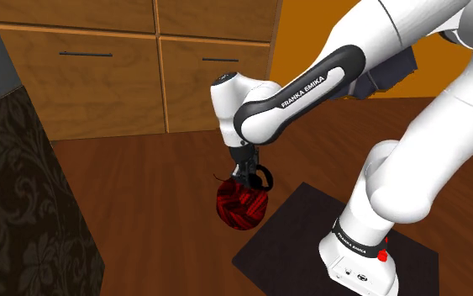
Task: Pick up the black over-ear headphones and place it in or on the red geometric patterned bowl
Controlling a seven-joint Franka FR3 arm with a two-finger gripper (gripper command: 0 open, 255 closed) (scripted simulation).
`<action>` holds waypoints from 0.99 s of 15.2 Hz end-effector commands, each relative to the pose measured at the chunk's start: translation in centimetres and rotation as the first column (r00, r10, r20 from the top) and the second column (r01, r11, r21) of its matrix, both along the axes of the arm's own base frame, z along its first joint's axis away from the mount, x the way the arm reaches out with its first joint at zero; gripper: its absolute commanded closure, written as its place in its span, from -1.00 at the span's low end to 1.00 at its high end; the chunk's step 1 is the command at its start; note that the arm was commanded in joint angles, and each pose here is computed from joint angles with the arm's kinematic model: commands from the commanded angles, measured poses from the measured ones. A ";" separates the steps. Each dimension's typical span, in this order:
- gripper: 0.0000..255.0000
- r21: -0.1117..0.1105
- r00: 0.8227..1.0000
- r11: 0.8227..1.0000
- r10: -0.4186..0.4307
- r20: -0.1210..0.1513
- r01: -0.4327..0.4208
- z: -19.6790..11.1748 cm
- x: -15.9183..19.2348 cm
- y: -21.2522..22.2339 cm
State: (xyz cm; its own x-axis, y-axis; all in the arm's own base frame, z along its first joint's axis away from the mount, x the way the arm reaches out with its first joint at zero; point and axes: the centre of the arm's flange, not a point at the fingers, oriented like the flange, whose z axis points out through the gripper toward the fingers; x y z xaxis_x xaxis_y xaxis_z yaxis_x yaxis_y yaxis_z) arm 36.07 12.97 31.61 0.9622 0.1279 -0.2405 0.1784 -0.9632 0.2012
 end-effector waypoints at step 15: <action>1.00 0.000 1.000 1.000 0.000 0.001 0.000 -4.6 0.0 0.0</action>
State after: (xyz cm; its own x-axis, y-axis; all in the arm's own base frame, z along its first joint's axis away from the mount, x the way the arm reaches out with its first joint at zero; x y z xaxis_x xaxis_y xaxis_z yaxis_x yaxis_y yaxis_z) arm 36.03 12.99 27.03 0.9624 0.1280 -0.2396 0.1782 -0.9632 0.2012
